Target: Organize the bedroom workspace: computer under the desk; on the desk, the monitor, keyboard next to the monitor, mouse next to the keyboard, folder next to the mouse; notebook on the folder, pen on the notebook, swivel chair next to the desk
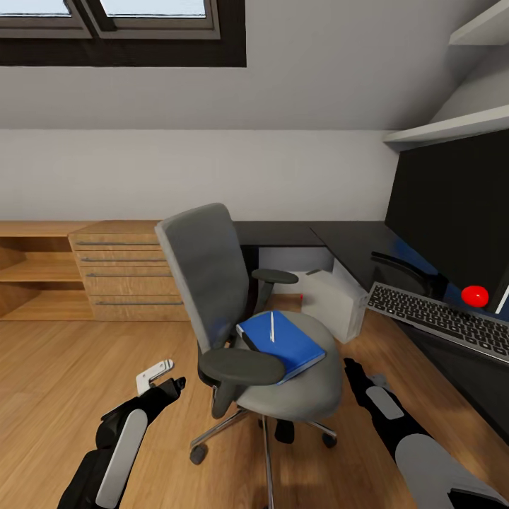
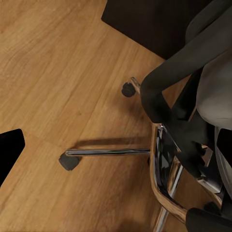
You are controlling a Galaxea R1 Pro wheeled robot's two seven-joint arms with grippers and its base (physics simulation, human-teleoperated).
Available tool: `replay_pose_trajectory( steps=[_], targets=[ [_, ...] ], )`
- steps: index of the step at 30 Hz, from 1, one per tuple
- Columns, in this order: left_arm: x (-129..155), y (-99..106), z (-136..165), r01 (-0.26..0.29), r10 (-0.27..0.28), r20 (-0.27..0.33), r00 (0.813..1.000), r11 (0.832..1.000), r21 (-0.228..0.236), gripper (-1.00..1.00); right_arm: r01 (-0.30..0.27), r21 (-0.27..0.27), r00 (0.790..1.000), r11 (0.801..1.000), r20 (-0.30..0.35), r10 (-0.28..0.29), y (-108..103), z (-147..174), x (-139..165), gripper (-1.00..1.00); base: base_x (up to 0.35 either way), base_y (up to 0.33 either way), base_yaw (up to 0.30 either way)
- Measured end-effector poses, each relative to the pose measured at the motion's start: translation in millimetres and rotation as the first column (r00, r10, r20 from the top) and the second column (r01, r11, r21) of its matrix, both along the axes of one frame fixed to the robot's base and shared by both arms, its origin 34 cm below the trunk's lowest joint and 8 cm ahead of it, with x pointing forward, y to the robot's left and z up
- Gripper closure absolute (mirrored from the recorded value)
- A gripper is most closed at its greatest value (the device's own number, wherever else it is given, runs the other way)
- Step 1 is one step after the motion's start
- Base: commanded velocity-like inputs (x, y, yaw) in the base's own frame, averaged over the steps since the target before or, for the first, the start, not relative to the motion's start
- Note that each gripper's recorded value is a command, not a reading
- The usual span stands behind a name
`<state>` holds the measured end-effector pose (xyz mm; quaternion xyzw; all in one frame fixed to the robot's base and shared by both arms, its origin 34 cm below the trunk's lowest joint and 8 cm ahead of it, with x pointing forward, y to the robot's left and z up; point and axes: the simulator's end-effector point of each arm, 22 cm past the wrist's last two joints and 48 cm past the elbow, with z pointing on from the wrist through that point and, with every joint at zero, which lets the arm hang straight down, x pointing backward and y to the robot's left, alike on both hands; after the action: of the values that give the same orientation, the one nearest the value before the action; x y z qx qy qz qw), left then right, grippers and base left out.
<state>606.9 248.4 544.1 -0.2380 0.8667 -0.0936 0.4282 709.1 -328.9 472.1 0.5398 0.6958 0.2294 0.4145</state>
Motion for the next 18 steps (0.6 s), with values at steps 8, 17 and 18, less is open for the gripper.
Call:
replay_pose_trajectory(
  steps=[8, 17, 18],
  targets=[
    [0.0, -0.3, 0.1, 0.001, -0.001, 0.0, 1.0, 1.0, 0.0, -1.0, -0.014, 0.006, 0.999, 1.0, 0.041, 0.014, 3.4, 7.3, 5.2, -1.0, 0.0, 0.0, 0.014],
    [0.0, -0.4, 0.1, 0.001, -0.001, 0.0, 1.0, 1.0, 0.001, -1.0, -0.016, 0.006, 0.999, 1.0, 0.044, 0.015, 3.8, 7.9, 5.6, -1.0, 0.0, 0.0, 0.199],
    [-0.1, -0.6, 0.2, 0.001, -0.001, 0.0, 1.0, 1.0, 0.0, -1.0, -0.016, 0.0, 0.999, 1.0, 0.044, 0.016, 1.7, 8.2, 5.4, -1.0, 0.0, 0.0, 0.262]
  ],
)
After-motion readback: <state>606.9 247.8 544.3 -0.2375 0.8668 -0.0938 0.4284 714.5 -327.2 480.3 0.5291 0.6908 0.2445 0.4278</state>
